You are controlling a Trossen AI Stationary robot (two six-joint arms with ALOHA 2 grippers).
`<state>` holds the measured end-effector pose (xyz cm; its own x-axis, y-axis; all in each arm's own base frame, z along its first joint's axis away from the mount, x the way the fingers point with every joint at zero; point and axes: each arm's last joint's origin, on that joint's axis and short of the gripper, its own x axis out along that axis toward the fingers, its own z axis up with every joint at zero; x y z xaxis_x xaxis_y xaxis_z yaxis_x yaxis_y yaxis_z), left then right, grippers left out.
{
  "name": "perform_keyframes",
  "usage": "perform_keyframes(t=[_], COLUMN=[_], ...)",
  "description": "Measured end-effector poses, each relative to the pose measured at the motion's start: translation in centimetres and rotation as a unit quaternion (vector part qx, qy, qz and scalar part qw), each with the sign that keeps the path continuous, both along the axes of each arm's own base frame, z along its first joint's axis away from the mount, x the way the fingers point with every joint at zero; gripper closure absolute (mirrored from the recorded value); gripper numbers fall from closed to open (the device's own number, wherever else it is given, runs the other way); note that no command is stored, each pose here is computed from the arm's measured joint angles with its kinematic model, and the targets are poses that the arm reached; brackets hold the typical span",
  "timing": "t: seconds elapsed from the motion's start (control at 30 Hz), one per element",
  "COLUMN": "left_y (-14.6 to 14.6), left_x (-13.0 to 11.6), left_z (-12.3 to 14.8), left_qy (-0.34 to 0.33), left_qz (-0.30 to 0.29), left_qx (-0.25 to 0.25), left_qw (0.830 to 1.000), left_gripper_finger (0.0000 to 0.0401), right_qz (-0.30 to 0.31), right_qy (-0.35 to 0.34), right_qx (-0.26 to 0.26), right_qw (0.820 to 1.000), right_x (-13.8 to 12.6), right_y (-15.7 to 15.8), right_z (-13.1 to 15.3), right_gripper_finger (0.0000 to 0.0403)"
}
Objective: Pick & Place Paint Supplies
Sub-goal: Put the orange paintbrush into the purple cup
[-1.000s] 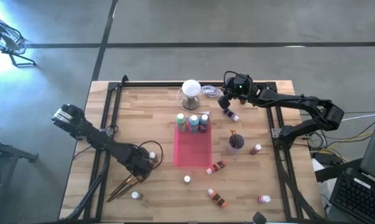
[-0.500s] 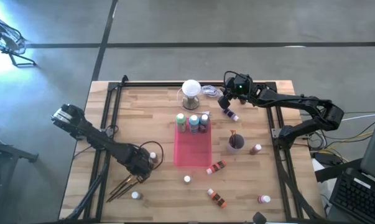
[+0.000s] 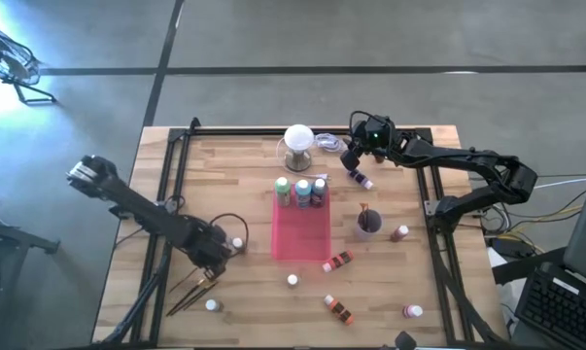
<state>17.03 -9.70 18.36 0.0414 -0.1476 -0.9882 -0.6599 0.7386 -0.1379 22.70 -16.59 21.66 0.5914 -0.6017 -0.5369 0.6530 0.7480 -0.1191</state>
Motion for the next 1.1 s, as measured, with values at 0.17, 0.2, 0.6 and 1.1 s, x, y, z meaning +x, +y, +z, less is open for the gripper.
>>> perform_keyframes(t=[0.17,0.2,0.6,1.1], left_y=[1.2,1.5,5.5,5.1], left_x=[-1.7,-2.1,-5.4,-2.1], left_z=[2.9,3.6,11.0,14.4], left_qy=[-0.045,-0.062,-0.328,-0.407], left_qz=[0.017,0.019,0.022,0.003], left_qx=[0.022,0.032,0.299,0.584], left_qw=[0.999,0.997,0.896,0.702], left_gripper_finger=[0.04,0.04,0.04,0.0401], right_qz=[0.0,0.0,0.039,0.328], right_qy=[0.0,0.0,-0.024,-0.226], right_qx=[0.0,0.0,0.013,0.03], right_qw=[1.0,1.0,0.999,0.917], right_x=[0.0,0.0,0.3,3.0], right_y=[0.0,0.0,0.2,3.3], right_z=[0.0,0.0,0.2,2.8], right_gripper_finger=[0.027,0.0268,0.025,0.0281])
